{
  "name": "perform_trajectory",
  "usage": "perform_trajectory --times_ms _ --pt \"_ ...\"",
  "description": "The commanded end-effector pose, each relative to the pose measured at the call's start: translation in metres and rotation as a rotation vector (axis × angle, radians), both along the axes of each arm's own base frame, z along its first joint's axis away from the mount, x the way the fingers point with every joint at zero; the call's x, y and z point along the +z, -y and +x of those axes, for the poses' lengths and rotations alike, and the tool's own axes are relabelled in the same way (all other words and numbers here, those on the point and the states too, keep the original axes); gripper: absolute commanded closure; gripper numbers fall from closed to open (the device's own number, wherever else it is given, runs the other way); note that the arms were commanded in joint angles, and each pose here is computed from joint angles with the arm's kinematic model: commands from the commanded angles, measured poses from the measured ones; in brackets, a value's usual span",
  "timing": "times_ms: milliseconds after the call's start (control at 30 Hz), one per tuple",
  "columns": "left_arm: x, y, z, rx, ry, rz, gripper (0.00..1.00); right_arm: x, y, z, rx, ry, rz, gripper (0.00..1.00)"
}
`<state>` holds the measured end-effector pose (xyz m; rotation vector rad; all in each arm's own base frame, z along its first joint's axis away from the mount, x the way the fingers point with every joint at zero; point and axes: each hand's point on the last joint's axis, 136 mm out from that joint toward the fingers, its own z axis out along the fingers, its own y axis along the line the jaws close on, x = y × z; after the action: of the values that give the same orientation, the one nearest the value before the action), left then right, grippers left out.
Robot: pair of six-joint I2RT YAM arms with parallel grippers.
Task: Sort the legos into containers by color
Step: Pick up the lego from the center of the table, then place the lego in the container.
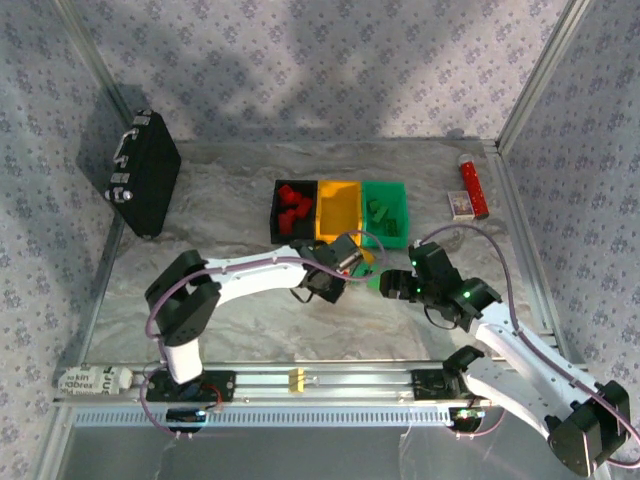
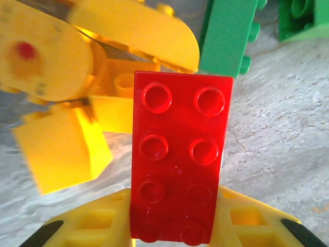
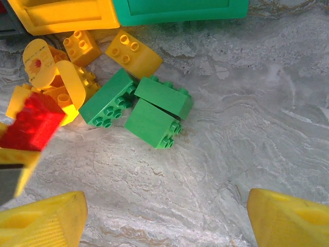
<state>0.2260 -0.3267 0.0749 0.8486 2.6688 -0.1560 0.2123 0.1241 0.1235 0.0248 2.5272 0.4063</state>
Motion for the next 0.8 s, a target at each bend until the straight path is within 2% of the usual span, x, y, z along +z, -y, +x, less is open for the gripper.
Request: perform_trajectory --times_ms 0,167,267,433,700,733,767 --pt "0.046 -0.017 0.03 0.052 0.076 -0.046 0.7 -0.001 0.001 -0.002 0.004 -0.012 0.0 0.17" --pt "0.087 -0.05 0.075 0.161 0.142 -0.114 0.7 -0.001 -0.002 0.0 0.01 -0.019 0.002 0.17" --pt "0.099 -0.07 0.102 0.231 0.153 -0.15 0.7 -0.001 -0.003 0.001 0.012 -0.02 0.007 0.17" --pt "0.099 -0.089 0.137 0.304 0.159 -0.165 0.7 0.0 -0.006 0.001 0.018 -0.027 0.014 0.17" --pt "0.085 -0.094 0.183 0.334 0.156 -0.148 0.7 -0.005 -0.007 -0.002 0.02 -0.047 0.012 0.17" --pt "0.083 -0.094 0.186 0.335 0.154 -0.144 0.67 -0.005 -0.006 -0.002 0.018 -0.046 0.013 0.17" --pt "0.081 -0.093 0.188 0.336 0.155 -0.137 0.56 -0.005 -0.006 -0.003 0.017 -0.048 0.011 0.17"
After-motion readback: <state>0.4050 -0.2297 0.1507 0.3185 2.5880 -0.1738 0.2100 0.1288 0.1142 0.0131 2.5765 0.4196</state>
